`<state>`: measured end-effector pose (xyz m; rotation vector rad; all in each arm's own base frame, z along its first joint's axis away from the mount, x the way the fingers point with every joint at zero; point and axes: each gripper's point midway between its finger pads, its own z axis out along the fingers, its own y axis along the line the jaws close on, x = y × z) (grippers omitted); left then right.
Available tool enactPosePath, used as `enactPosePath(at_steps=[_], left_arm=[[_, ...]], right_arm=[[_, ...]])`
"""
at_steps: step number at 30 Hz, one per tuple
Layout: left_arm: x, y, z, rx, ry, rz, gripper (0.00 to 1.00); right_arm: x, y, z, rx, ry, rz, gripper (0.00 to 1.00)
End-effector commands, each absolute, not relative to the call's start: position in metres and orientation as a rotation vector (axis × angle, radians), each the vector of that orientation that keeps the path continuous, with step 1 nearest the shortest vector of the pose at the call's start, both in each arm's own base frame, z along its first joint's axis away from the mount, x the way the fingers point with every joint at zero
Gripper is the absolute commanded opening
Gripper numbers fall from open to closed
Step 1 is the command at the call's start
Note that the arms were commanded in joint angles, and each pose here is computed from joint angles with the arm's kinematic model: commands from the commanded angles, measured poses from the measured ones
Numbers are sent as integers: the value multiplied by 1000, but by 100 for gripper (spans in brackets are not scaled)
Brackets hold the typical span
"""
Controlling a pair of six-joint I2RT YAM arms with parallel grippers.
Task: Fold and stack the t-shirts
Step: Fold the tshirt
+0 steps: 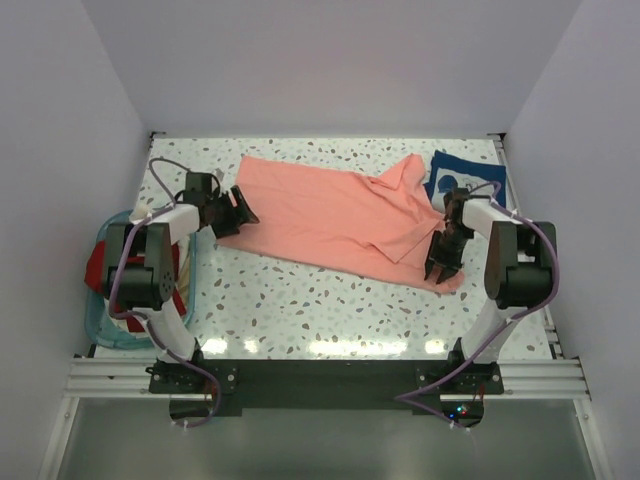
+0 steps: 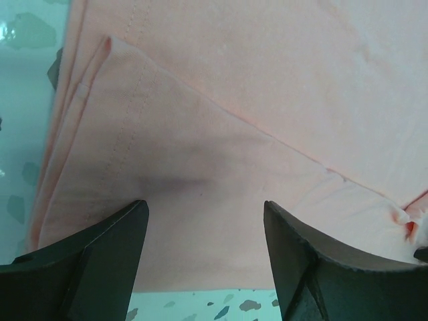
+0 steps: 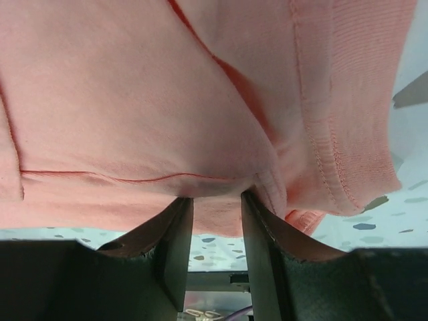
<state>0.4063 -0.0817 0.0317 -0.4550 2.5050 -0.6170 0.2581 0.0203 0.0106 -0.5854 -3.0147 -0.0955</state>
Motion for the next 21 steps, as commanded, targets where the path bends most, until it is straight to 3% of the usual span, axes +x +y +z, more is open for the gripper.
enactPosePath(at_steps=[1, 12, 21], left_arm=[[354, -58, 1, -531, 2681, -511, 76], [302, -54, 14, -502, 2713, -472, 77], [334, -56, 71, -346, 2548, -505, 78]], right_arm=[[226, 18, -1, -562, -2934, -46, 39], [195, 41, 28, -642, -2921, -203, 39], [243, 101, 82, -477, -3119, -390, 41]])
